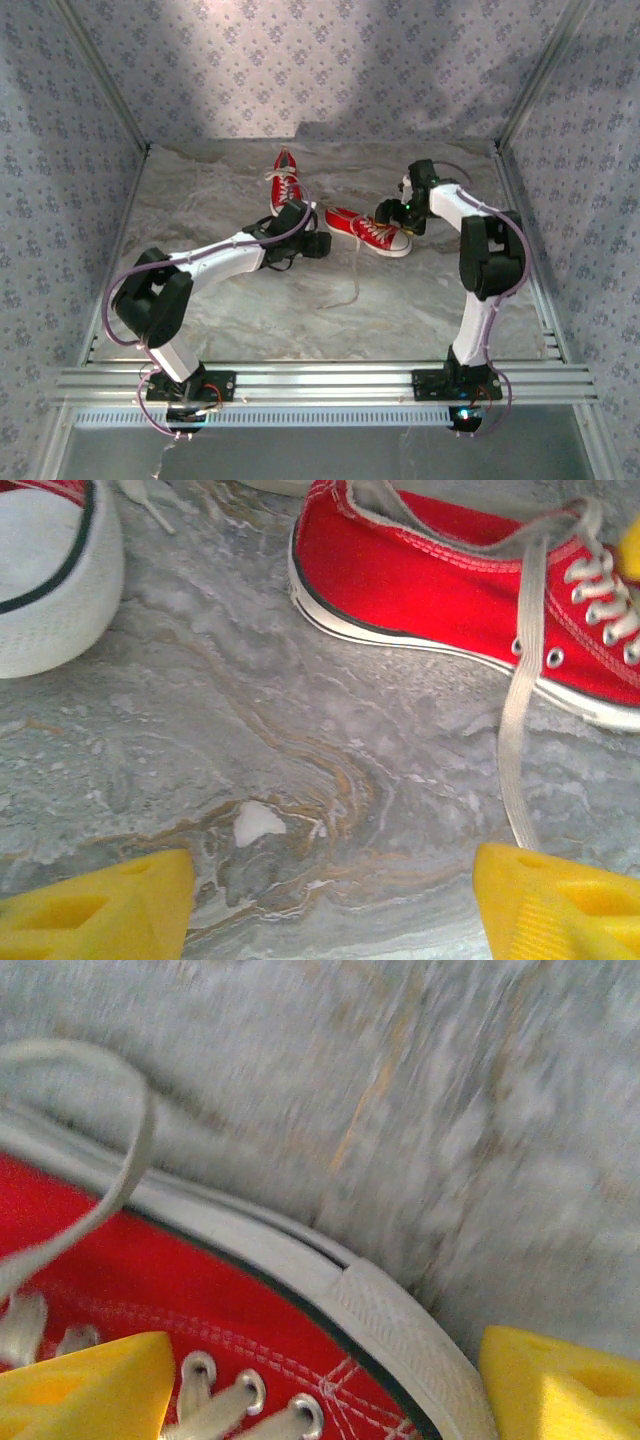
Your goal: Tie the shoes
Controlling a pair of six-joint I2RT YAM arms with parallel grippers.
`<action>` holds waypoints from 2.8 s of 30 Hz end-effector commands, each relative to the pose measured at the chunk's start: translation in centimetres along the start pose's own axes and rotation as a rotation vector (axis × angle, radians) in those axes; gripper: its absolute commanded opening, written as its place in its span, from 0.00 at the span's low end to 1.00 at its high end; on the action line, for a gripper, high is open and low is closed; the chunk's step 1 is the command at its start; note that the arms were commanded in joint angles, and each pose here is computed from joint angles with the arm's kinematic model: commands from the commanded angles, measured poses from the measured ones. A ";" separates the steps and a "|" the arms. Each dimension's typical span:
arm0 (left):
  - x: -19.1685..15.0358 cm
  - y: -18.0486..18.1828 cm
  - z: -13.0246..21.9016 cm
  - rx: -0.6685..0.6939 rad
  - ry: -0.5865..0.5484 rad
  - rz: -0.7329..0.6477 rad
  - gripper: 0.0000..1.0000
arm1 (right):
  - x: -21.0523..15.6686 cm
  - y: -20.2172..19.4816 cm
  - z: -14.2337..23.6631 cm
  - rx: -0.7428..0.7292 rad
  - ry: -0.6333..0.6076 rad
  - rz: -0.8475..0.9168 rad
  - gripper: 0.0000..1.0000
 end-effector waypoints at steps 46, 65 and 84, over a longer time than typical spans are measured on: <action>-0.4 5.5 6.3 -0.249 -0.115 0.105 0.87 | 7.5 12.7 3.5 -0.294 -0.218 0.416 0.00; -5.4 -3.4 4.1 -0.554 -0.108 -0.398 0.94 | -2.2 15.3 25.8 -0.361 -0.655 0.255 0.00; -7.3 -11.2 0.8 -0.794 -0.016 -0.462 0.88 | -6.3 16.2 33.4 -0.240 -0.792 0.240 0.00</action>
Point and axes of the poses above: each hand's point on the last joint's axis, 136 mm out from that joint toward the fingers, its own z axis back along the fingers, its own y axis along the line the jaws close on, x = y × z, the point moved 8 cm from there along z, back along the fingers, and after that the axes turned 15 degrees about z, right-handed, at the moved point
